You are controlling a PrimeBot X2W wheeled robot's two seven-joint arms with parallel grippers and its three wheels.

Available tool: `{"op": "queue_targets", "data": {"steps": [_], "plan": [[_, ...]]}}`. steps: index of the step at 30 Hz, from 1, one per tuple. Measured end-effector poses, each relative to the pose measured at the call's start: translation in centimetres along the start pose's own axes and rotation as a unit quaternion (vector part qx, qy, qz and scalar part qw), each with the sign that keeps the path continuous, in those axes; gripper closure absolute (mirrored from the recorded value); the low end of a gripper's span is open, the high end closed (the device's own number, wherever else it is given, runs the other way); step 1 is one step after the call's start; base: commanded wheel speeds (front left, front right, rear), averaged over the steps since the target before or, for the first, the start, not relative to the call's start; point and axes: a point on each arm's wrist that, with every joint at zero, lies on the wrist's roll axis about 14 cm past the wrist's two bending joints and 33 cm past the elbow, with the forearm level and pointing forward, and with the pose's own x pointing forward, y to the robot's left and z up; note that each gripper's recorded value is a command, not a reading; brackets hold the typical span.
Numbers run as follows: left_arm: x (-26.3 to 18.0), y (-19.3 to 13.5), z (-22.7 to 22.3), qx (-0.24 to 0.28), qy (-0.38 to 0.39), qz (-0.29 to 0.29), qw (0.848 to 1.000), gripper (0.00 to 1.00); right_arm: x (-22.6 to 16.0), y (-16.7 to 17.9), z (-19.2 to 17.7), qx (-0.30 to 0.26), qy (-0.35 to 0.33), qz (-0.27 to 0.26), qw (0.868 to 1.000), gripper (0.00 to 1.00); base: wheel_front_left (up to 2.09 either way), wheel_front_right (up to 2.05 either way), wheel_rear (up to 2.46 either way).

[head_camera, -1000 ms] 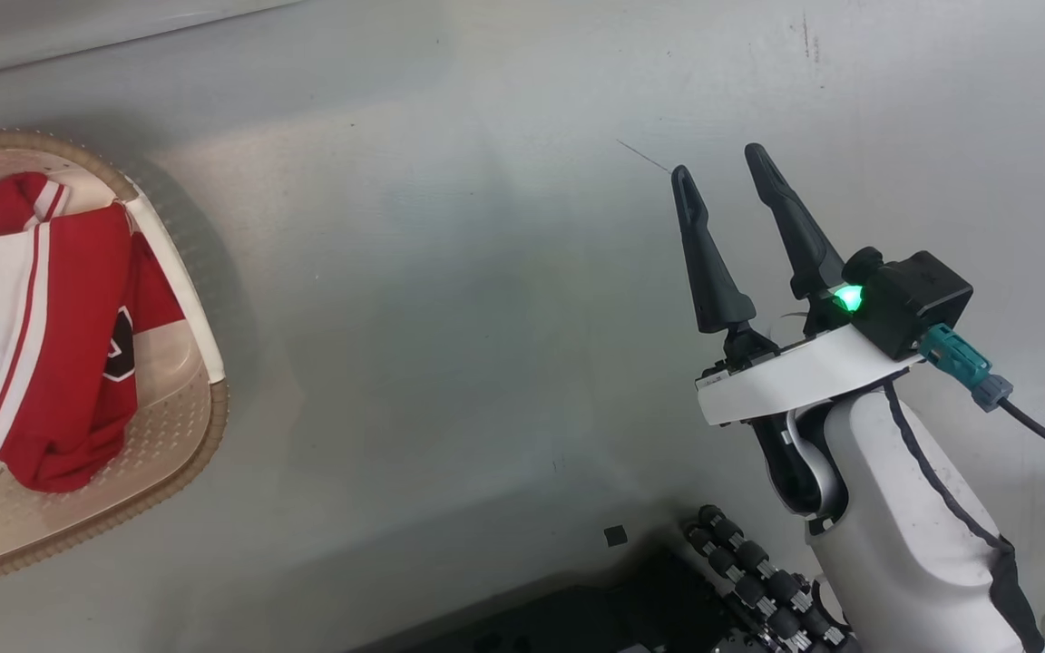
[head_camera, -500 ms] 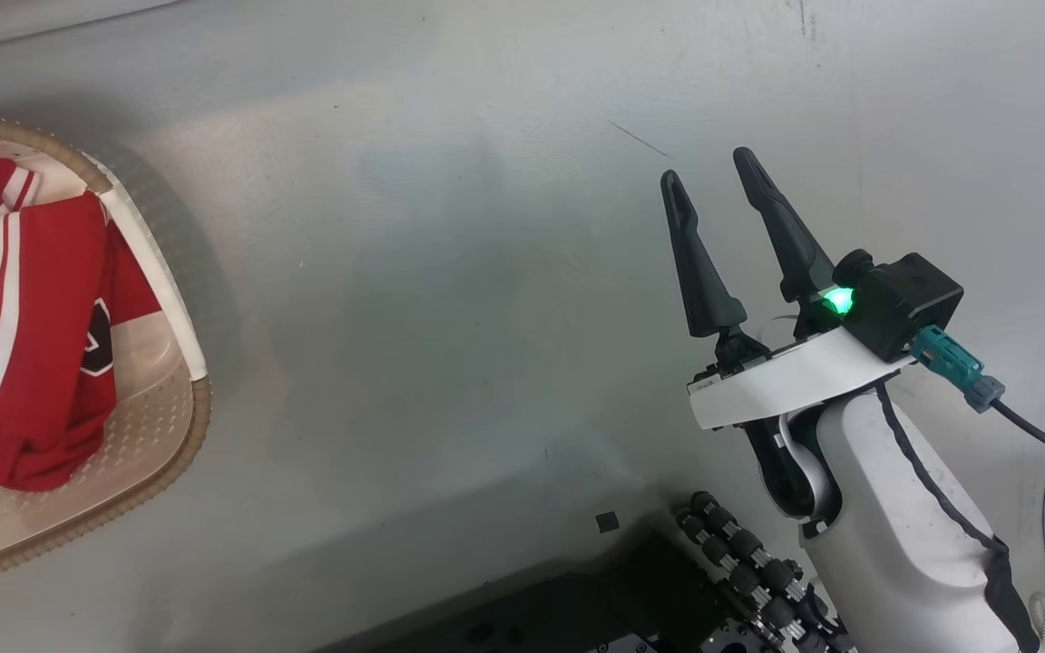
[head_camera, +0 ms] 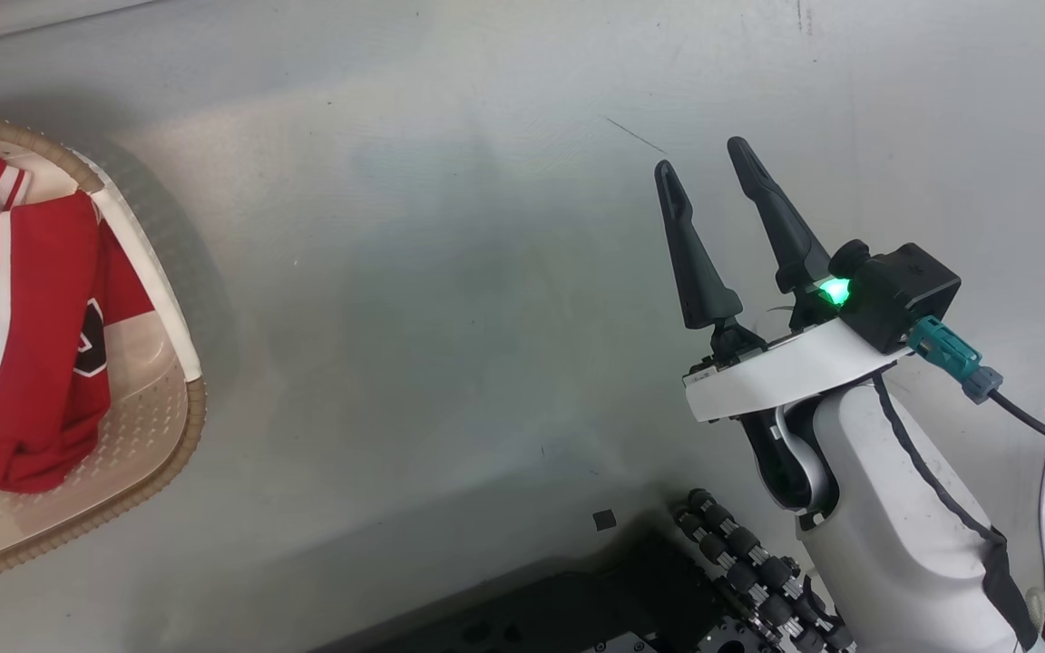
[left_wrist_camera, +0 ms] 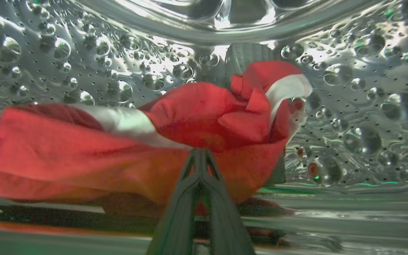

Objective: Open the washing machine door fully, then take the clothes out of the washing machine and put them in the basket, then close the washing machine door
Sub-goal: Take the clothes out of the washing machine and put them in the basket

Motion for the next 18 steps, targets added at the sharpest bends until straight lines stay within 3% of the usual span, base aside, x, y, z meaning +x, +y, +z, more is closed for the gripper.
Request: {"op": "queue_targets", "data": {"steps": [12,18], "plan": [[-1.9,-3.6,3.5,-0.006,-0.087,-0.057,0.995,1.0,0.5,-0.6,2.1,-0.013,-0.027,-0.011,0.999,0.0,0.0,0.0,0.0],[-3.5,-4.2,3.0,-0.012,-0.099,-0.069,0.993,1.0,0.5,-0.4,3.0,-0.027,-0.038,-0.009,0.999,0.0,0.0,0.0,0.0]]}}
